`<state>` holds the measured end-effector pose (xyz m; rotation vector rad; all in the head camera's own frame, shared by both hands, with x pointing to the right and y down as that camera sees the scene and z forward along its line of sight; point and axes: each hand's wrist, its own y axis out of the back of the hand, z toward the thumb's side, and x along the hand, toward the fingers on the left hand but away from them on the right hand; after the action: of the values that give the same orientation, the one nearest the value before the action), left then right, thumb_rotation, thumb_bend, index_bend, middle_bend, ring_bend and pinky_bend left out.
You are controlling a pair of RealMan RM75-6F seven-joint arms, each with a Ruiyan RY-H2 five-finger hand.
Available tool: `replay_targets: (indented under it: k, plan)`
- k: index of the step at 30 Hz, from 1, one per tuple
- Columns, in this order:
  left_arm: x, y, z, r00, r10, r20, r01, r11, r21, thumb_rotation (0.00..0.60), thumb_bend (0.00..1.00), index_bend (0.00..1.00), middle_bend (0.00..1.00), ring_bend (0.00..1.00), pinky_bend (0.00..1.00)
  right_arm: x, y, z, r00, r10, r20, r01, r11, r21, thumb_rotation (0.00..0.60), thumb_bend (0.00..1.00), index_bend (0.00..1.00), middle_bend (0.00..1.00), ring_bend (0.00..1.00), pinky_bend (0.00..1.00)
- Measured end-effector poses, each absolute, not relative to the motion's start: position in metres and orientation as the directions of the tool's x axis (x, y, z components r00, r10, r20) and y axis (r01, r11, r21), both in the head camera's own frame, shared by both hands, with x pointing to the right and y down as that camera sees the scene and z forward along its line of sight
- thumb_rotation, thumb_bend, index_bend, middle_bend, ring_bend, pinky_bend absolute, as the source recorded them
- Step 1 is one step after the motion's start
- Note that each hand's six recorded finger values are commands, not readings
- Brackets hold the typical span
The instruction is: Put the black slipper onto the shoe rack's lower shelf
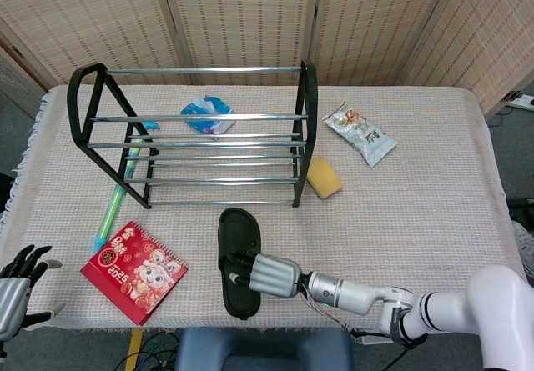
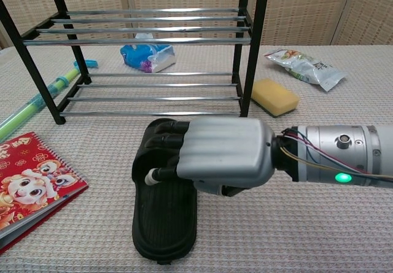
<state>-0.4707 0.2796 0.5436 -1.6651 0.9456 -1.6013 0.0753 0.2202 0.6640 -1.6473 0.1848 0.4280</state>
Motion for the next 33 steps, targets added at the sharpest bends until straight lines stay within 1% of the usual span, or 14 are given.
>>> replay_targets:
  k: [2, 4, 6, 8, 9, 11, 14, 17, 19, 24, 28, 31, 33]
  plan:
    - [-0.468, 0.276, 0.544, 0.016, -0.842, 0.54, -0.058, -0.54, -0.84, 0.6, 0.15, 0.35, 0.18, 0.1, 0.26, 0.075, 0.22, 0.659, 0.924, 0.139, -0.356, -0.336, -0.149, -0.93, 0.6, 0.55, 0.15, 0.21, 0.05, 0.03]
    - [-0.465, 0.272, 0.544, 0.032, -0.845, 0.534, -0.051, -0.535, -0.843, 0.6, 0.15, 0.35, 0.18, 0.1, 0.26, 0.077, 0.219, 0.652, 0.933, 0.158, -0.324, -0.297, -0.174, -0.939, 0.6, 0.54, 0.14, 0.18, 0.04, 0.03]
    - [-0.462, 0.267, 0.544, 0.051, -0.848, 0.527, -0.043, -0.529, -0.847, 0.6, 0.15, 0.35, 0.18, 0.1, 0.26, 0.082, 0.217, 0.645, 0.936, 0.189, -0.296, -0.259, -0.2, -0.945, 0.6, 0.54, 0.14, 0.17, 0.04, 0.03]
    - [-0.459, 0.262, 0.544, 0.068, -0.852, 0.52, -0.046, -0.523, -0.851, 0.6, 0.15, 0.35, 0.18, 0.1, 0.26, 0.09, 0.215, 0.639, 0.932, 0.224, -0.284, -0.235, -0.221, -0.947, 0.6, 0.54, 0.14, 0.17, 0.04, 0.05]
    - [-0.457, 0.259, 0.545, 0.075, -0.853, 0.516, -0.051, -0.52, -0.853, 0.6, 0.15, 0.35, 0.18, 0.1, 0.26, 0.097, 0.214, 0.635, 0.926, 0.25, -0.283, -0.227, -0.231, -0.946, 0.6, 0.54, 0.14, 0.18, 0.05, 0.06]
    - [-0.454, 0.253, 0.548, 0.1, -0.856, 0.508, -0.052, -0.514, -0.856, 0.6, 0.15, 0.35, 0.18, 0.1, 0.26, 0.109, 0.211, 0.63, 0.912, 0.293, -0.288, -0.221, -0.241, -0.945, 0.6, 0.54, 0.14, 0.21, 0.07, 0.15]
    - [-0.446, 0.244, 0.553, 0.146, -0.853, 0.501, -0.037, -0.51, -0.859, 0.6, 0.15, 0.35, 0.18, 0.1, 0.26, 0.132, 0.208, 0.624, 0.878, 0.372, -0.303, -0.215, -0.26, -0.941, 0.6, 0.54, 0.14, 0.24, 0.12, 0.24]
    - [-0.435, 0.236, 0.556, 0.202, -0.85, 0.487, -0.018, -0.5, -0.866, 0.6, 0.15, 0.35, 0.18, 0.1, 0.26, 0.159, 0.205, 0.619, 0.829, 0.454, -0.326, -0.209, -0.289, -0.934, 0.6, 0.54, 0.15, 0.28, 0.17, 0.32]
    - [-0.429, 0.23, 0.558, 0.236, -0.848, 0.475, -0.007, -0.49, -0.872, 0.6, 0.15, 0.34, 0.18, 0.1, 0.26, 0.179, 0.203, 0.617, 0.787, 0.511, -0.346, -0.208, -0.307, -0.928, 0.6, 0.54, 0.15, 0.28, 0.18, 0.35]
    - [-0.408, 0.219, 0.562, 0.336, -0.831, 0.443, 0.021, -0.464, -0.886, 0.6, 0.15, 0.34, 0.18, 0.1, 0.26, 0.229, 0.202, 0.61, 0.667, 0.637, -0.385, -0.208, -0.337, -0.918, 0.6, 0.54, 0.15, 0.28, 0.19, 0.35]
    - [-0.391, 0.214, 0.565, 0.403, -0.819, 0.408, 0.028, -0.435, -0.9, 0.6, 0.15, 0.34, 0.18, 0.1, 0.26, 0.264, 0.2, 0.6, 0.573, 0.726, -0.38, -0.203, -0.324, -0.924, 0.6, 0.54, 0.15, 0.28, 0.19, 0.35]
    - [-0.375, 0.213, 0.567, 0.479, -0.788, 0.386, 0.05, -0.414, -0.909, 0.6, 0.15, 0.33, 0.18, 0.1, 0.26, 0.298, 0.201, 0.591, 0.477, 0.789, -0.387, -0.2, -0.331, -0.922, 0.6, 0.54, 0.15, 0.28, 0.19, 0.35]
    - [-0.361, 0.214, 0.569, 0.549, -0.748, 0.373, 0.071, -0.402, -0.913, 0.6, 0.15, 0.32, 0.18, 0.1, 0.26, 0.321, 0.202, 0.585, 0.412, 0.824, -0.39, -0.195, -0.338, -0.921, 0.6, 0.54, 0.15, 0.28, 0.19, 0.35]
